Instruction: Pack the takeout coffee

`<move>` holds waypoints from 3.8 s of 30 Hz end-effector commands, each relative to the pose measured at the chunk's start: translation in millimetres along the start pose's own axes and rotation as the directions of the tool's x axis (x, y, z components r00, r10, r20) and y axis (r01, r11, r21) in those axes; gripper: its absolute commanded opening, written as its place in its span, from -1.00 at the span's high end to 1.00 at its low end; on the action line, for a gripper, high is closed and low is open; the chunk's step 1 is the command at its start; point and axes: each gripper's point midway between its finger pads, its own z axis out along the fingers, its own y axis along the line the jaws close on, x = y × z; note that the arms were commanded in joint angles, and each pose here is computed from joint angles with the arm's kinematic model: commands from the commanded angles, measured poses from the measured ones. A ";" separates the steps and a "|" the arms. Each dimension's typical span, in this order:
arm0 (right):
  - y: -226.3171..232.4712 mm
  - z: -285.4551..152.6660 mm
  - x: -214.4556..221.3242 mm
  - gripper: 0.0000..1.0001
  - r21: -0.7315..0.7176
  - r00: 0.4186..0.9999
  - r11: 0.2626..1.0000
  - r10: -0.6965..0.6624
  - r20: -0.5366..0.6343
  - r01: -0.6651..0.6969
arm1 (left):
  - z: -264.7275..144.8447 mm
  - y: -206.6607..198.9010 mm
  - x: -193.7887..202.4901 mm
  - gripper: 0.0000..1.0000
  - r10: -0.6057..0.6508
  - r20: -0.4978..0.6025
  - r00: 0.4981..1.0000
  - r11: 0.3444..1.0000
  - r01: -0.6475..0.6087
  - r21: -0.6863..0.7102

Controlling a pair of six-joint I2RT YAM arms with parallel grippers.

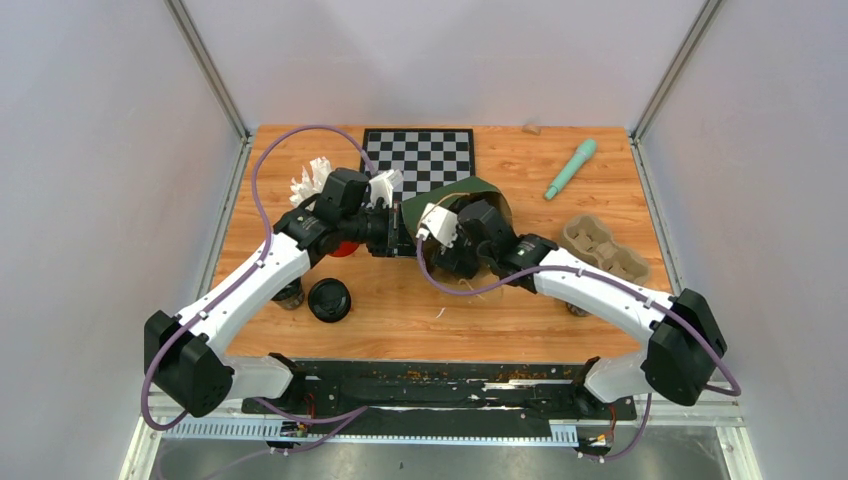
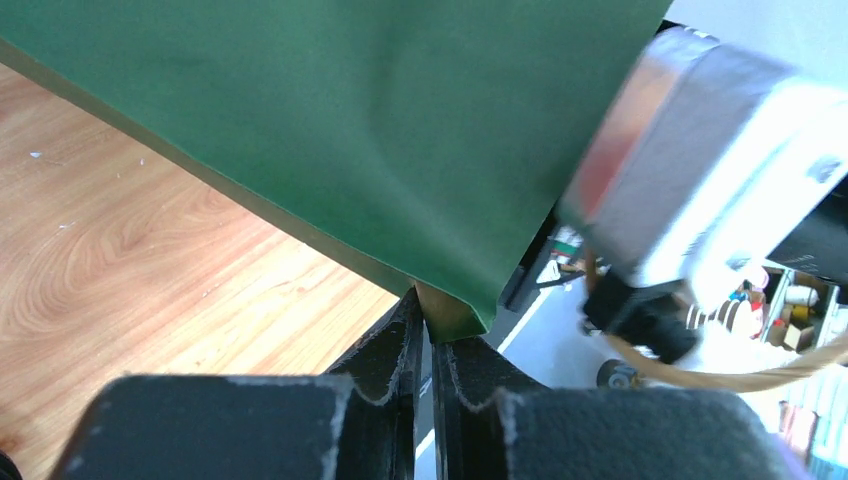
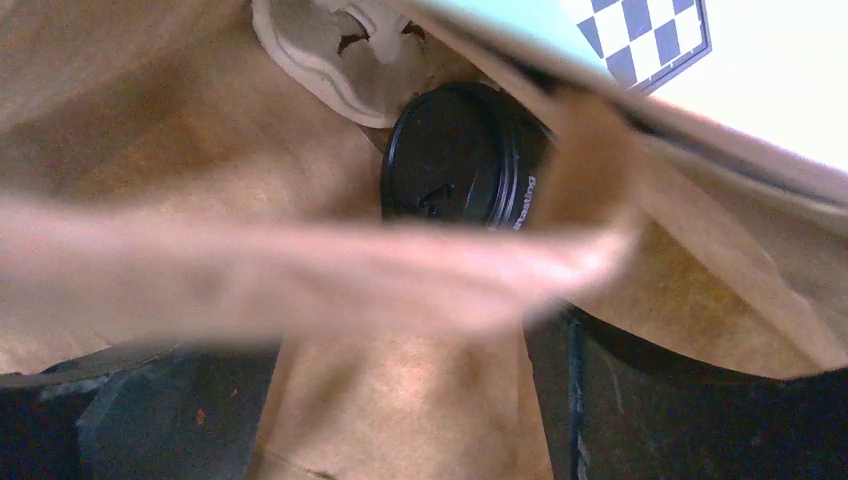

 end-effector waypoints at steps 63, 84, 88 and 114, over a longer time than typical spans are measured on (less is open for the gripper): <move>-21.8 1.9 -7.2 0.55 0.078 0.905 0.939 0.299 0.302 -0.336 | -3.5 -14.6 -1.6 0.74 0.040 -0.003 0.999 0.998 -0.039 0.059; -32.4 31.4 19.8 -0.26 0.212 0.878 0.858 0.425 0.219 -0.468 | 0.2 -15.0 -0.6 0.74 0.012 -0.007 1.000 0.997 -0.011 0.073; -31.9 33.8 22.7 -0.07 0.221 0.882 0.859 0.420 0.214 -0.462 | 1.1 -14.7 -2.0 0.74 0.008 -0.003 1.000 0.997 -0.008 0.072; -30.2 15.2 -3.9 0.81 0.126 0.863 0.880 0.407 0.300 -0.458 | 0.4 -11.6 -2.5 0.74 0.020 -0.007 1.000 0.999 -0.020 0.049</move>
